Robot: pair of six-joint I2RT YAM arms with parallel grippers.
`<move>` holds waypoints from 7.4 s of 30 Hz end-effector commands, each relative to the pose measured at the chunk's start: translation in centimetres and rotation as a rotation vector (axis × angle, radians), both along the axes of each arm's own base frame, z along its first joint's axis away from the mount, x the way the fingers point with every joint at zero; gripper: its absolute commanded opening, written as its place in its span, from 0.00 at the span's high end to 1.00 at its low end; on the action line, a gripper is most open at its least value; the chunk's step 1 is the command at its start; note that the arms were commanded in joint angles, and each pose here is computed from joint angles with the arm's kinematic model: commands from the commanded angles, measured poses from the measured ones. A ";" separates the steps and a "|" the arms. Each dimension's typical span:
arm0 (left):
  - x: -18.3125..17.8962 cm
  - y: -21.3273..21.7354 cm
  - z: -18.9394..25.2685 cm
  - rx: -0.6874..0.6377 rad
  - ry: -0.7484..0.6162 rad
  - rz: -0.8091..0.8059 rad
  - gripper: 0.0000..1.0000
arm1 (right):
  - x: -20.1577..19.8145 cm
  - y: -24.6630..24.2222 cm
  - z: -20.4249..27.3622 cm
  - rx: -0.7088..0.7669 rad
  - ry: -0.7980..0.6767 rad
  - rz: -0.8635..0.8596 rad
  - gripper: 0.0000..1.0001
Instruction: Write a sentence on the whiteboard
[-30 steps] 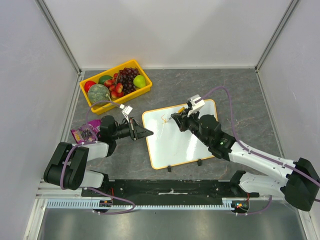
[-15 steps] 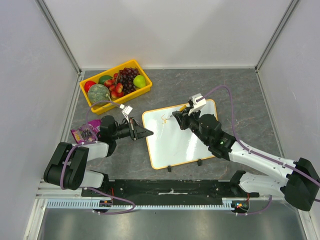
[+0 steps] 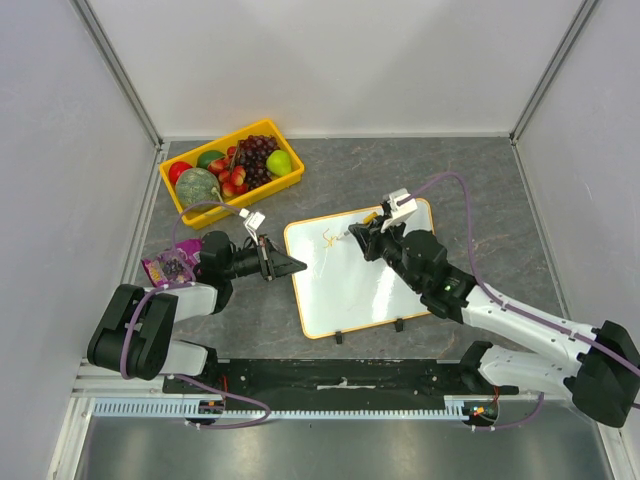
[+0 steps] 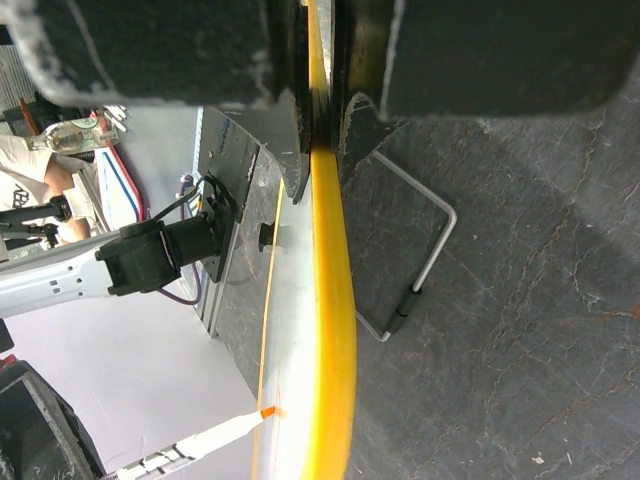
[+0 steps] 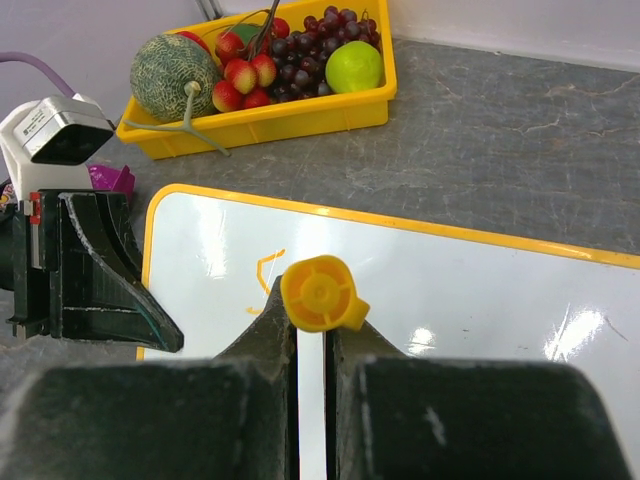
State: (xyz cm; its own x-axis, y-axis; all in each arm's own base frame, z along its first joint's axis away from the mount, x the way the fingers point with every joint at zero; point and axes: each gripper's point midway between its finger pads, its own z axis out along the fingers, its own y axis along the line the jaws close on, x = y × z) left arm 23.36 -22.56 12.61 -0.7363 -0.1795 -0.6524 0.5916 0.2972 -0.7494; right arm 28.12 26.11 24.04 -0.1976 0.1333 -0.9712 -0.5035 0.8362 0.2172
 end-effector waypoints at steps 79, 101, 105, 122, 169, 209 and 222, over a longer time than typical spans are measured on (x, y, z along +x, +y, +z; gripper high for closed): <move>-0.7 0.0 -2.4 0.082 -0.070 -0.041 0.98 | -0.6 -0.9 4.2 0.027 -0.039 0.017 1.00; -0.7 0.0 -2.5 0.083 -0.067 -0.043 0.98 | 1.7 -1.7 2.0 -0.059 -0.021 -0.055 1.00; -0.7 0.0 -2.5 0.083 -0.069 -0.042 0.98 | 1.5 -1.9 0.8 -0.076 -0.002 -0.054 1.00; -0.7 0.0 -2.4 0.082 -0.069 -0.043 0.98 | -0.5 -2.4 -3.2 -0.115 0.080 0.003 1.00; -0.7 0.0 -2.5 0.083 -0.069 -0.043 0.98 | 1.8 -2.3 5.6 0.061 -0.064 -0.050 1.00; -0.7 0.0 -2.5 0.083 -0.066 -0.043 0.98 | 0.5 -3.4 -1.6 -0.041 0.081 -0.024 1.00; -0.7 -0.1 -2.5 0.083 -0.066 -0.046 0.98 | -0.1 -4.3 -2.4 -0.056 0.099 -0.041 1.00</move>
